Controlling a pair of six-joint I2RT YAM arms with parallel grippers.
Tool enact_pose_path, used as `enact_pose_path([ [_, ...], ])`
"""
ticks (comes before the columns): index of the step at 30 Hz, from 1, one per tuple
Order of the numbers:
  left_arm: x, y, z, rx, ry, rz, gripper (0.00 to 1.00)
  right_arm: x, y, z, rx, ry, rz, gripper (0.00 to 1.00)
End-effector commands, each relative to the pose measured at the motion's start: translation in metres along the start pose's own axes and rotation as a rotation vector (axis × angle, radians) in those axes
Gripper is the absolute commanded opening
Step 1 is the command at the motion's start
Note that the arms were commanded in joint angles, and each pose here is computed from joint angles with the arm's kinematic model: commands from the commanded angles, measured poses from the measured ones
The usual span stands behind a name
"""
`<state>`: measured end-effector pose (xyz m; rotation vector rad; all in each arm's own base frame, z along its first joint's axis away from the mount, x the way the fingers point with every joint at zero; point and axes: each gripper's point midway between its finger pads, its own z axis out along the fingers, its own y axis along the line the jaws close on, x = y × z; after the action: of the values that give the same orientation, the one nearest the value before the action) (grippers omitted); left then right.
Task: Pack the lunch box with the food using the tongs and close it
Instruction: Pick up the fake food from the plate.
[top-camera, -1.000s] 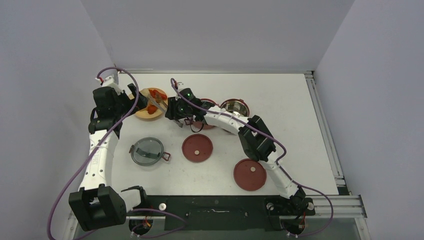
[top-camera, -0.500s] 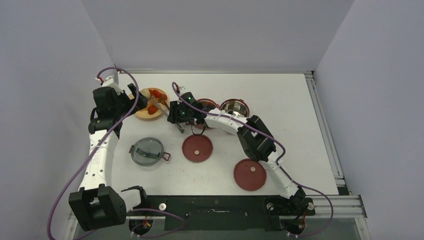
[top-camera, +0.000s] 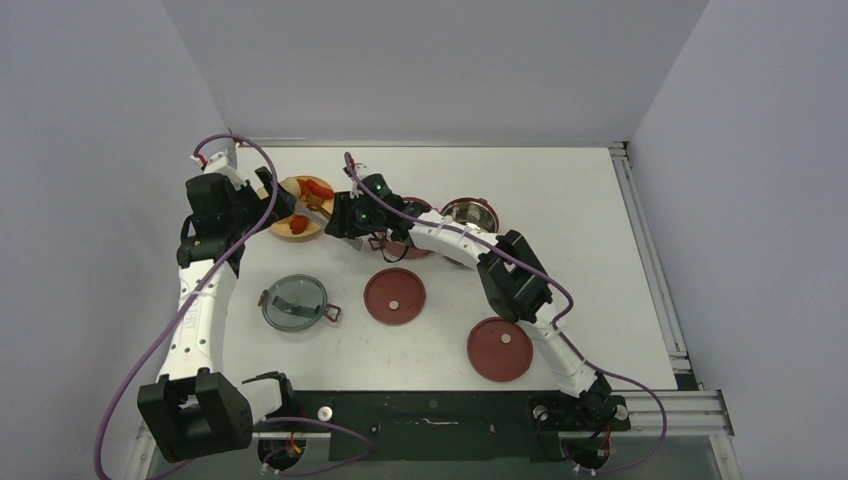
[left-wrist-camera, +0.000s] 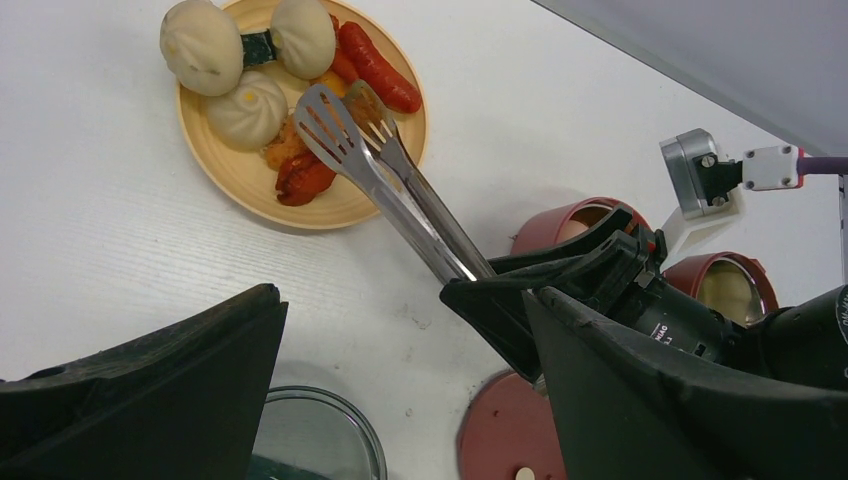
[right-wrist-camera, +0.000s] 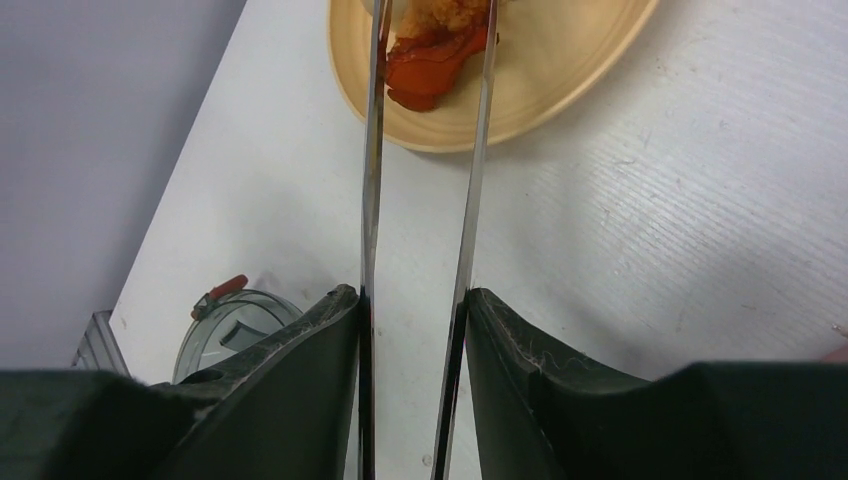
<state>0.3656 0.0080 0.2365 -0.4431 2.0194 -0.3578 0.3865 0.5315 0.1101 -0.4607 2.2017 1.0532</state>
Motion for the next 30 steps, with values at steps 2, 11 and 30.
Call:
enact_pose_path([
  [2, -0.016, -0.008, -0.003, 0.035, -0.058, 0.003, 0.96, -0.027, 0.030, 0.003, -0.095, -0.072, -0.008, 0.39],
  [11, -0.016, -0.009, -0.004, 0.036, -0.059, 0.003, 0.96, -0.030, 0.030, 0.001, -0.087, -0.079, -0.007, 0.27],
  [30, -0.017, -0.007, -0.005, 0.028, -0.066, 0.003, 0.96, -0.076, 0.059, -0.061, -0.012, -0.270, -0.166, 0.05],
])
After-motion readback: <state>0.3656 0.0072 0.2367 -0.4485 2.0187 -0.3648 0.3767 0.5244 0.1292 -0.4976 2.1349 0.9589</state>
